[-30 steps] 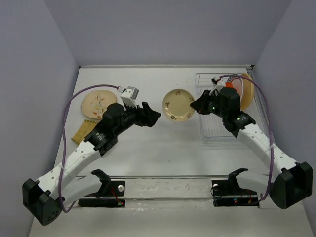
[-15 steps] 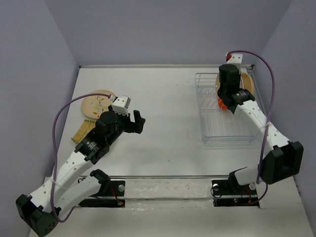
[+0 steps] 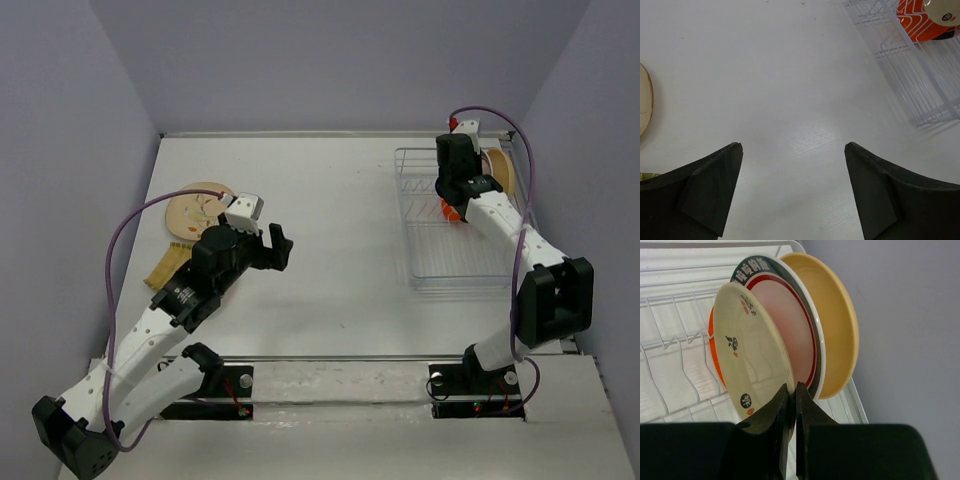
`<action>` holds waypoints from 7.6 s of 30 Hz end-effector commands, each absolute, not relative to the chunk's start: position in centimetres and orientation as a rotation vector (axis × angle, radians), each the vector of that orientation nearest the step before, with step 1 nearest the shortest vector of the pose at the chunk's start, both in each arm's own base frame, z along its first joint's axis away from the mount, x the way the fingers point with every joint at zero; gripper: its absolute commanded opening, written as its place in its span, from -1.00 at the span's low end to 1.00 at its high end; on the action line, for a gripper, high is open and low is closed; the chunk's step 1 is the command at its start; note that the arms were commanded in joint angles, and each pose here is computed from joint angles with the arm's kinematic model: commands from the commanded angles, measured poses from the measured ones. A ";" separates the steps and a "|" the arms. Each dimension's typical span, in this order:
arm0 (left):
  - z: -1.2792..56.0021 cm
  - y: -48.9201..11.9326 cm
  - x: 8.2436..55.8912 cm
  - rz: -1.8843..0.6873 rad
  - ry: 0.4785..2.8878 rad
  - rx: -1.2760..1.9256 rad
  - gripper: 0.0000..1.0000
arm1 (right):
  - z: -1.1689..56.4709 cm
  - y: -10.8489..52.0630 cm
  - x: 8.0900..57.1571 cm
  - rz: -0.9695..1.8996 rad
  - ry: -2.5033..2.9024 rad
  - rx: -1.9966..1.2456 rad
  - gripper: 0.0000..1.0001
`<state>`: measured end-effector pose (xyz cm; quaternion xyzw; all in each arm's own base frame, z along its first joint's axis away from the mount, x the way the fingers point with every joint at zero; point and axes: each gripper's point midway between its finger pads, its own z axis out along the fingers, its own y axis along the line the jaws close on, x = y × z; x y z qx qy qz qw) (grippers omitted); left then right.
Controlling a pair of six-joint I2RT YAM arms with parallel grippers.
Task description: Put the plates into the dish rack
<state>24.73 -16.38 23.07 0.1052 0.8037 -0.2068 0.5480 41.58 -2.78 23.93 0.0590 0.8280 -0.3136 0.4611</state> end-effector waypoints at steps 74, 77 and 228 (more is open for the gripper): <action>2.4 11.6 43.9 -0.241 2.231 -0.789 -0.88 | 21.3 24.4 33.9 0.861 1.863 -0.275 0.43; 3.3 10.9 44.3 -0.293 2.193 -0.772 -0.88 | 21.4 24.5 33.8 0.872 1.862 -0.278 0.42; 36.8 -11.4 27.3 -0.736 1.480 0.067 0.98 | 28.2 38.3 34.6 0.987 1.855 -0.307 0.53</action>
